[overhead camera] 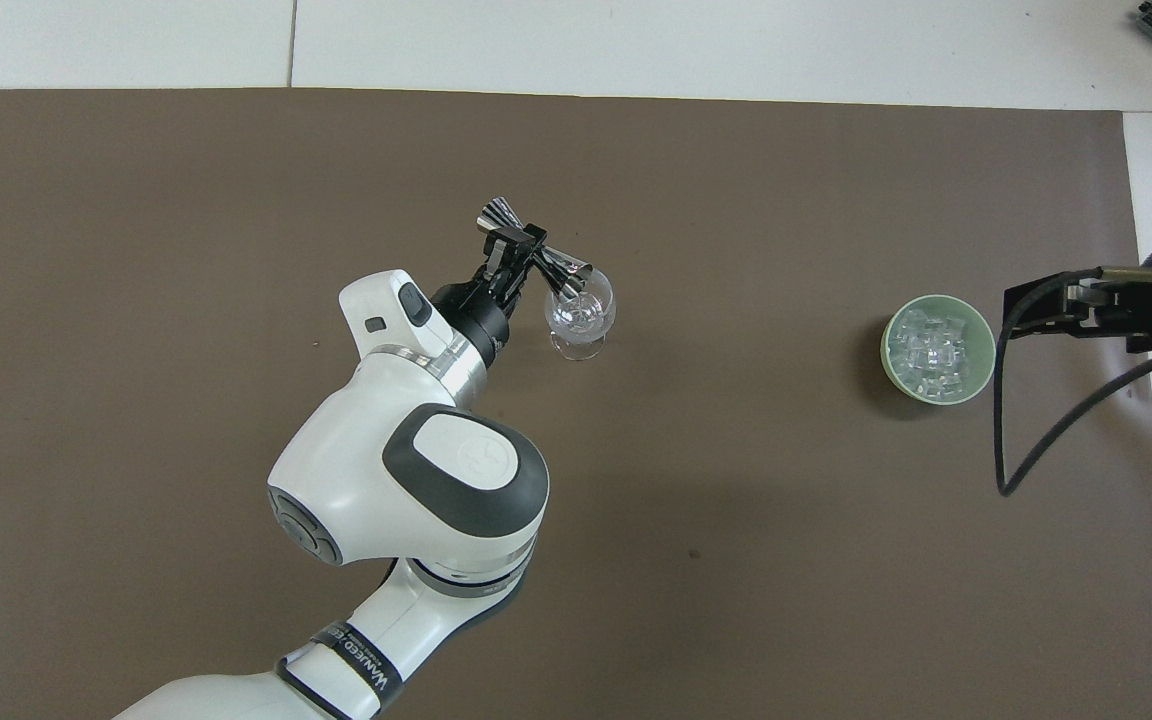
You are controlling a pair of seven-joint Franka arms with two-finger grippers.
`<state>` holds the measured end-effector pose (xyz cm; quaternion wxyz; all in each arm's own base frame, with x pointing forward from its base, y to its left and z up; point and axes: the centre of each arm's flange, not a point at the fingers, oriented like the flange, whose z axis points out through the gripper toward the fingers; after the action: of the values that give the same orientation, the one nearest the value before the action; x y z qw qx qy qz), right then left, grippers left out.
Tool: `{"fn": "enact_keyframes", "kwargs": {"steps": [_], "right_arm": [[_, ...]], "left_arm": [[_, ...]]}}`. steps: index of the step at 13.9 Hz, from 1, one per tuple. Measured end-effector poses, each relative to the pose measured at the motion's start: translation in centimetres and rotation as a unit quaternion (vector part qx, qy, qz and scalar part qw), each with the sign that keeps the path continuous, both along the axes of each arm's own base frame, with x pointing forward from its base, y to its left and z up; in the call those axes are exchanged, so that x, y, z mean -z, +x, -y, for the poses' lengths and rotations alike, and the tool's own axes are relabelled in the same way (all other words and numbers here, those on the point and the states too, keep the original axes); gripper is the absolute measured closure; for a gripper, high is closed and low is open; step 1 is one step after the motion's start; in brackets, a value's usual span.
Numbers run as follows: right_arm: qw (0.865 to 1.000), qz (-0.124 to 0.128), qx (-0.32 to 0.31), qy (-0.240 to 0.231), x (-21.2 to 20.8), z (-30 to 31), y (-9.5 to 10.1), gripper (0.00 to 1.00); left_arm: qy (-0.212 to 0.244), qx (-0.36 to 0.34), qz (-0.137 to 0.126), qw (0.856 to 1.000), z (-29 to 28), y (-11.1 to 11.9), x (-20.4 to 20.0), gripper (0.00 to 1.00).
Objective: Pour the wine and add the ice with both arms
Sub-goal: 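Tilt the jigger with the left gripper to pour into the glass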
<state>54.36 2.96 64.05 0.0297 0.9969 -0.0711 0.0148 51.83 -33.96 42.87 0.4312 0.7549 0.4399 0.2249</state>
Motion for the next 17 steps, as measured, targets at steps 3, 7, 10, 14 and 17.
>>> {"fn": "enact_keyframes", "kwargs": {"steps": [3, 7, 10, 14, 17], "right_arm": [[1.0, 0.0, 0.0, 0.0, 0.0, 0.0, 0.0, 0.0], [1.0, 0.0, 0.0, 0.0, 0.0, 0.0, 0.0, 0.0], [1.0, 0.0, 0.0, 0.0, 0.0, 0.0, 0.0, 0.0], [1.0, 0.0, 0.0, 0.0, 0.0, 0.0, 0.0, 0.0], [1.0, 0.0, 0.0, 0.0, 0.0, 0.0, 0.0, 0.0]], "left_arm": [[0.003, 0.002, 0.005, 1.0, 0.0, 0.2, -0.2, 0.78], [0.004, 0.005, 0.015, 1.0, 0.1, 0.5, -0.9, 0.78], [0.012, 0.011, 0.022, 1.0, 0.1, 0.7, -1.1, 0.78], [0.027, 0.021, 0.029, 0.999, 0.2, 0.7, -0.7, 0.78], [0.036, 0.028, 0.034, 0.998, 0.2, 0.7, -0.6, 0.78]]}}
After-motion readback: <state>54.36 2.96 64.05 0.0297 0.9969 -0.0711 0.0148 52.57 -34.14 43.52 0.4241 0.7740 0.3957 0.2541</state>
